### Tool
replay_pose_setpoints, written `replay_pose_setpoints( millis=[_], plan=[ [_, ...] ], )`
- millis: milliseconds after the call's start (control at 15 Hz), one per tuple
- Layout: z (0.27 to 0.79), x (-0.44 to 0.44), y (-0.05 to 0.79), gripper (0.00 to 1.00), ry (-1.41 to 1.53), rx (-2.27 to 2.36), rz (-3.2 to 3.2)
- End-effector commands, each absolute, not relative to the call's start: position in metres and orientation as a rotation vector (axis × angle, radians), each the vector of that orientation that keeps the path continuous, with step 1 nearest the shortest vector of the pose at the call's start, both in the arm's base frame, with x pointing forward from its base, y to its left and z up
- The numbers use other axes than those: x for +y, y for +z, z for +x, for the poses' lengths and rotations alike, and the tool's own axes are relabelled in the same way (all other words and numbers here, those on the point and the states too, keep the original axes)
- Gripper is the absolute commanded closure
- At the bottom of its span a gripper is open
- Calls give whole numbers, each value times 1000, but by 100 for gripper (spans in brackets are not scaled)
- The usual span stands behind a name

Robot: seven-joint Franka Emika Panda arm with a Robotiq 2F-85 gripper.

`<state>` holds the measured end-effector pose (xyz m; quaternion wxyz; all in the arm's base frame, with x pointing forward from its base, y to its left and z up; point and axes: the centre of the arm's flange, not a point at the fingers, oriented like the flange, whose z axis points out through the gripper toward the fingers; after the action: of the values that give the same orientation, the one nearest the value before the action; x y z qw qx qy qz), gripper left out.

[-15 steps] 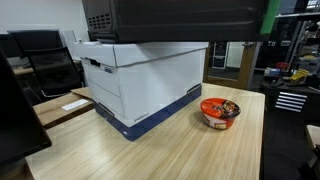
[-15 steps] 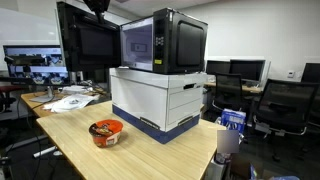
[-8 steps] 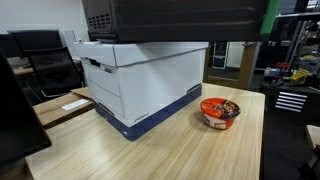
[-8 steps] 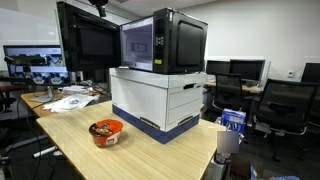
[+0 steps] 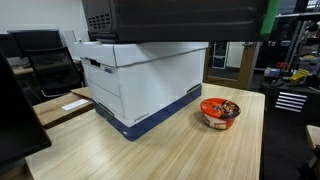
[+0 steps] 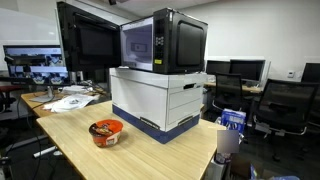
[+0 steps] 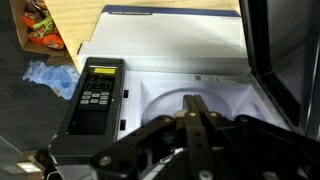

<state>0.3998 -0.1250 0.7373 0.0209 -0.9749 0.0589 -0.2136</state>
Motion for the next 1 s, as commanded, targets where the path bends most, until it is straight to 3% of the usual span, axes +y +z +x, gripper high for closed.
replay_pose_setpoints(
  millis=[0,467,933],
  plan=[
    [403,-156,739,96,-653,350,-3026],
    [434,-201,702,96,-575,521,-3020],
    [470,-182,655,96,-395,411,-3057]
  ],
)
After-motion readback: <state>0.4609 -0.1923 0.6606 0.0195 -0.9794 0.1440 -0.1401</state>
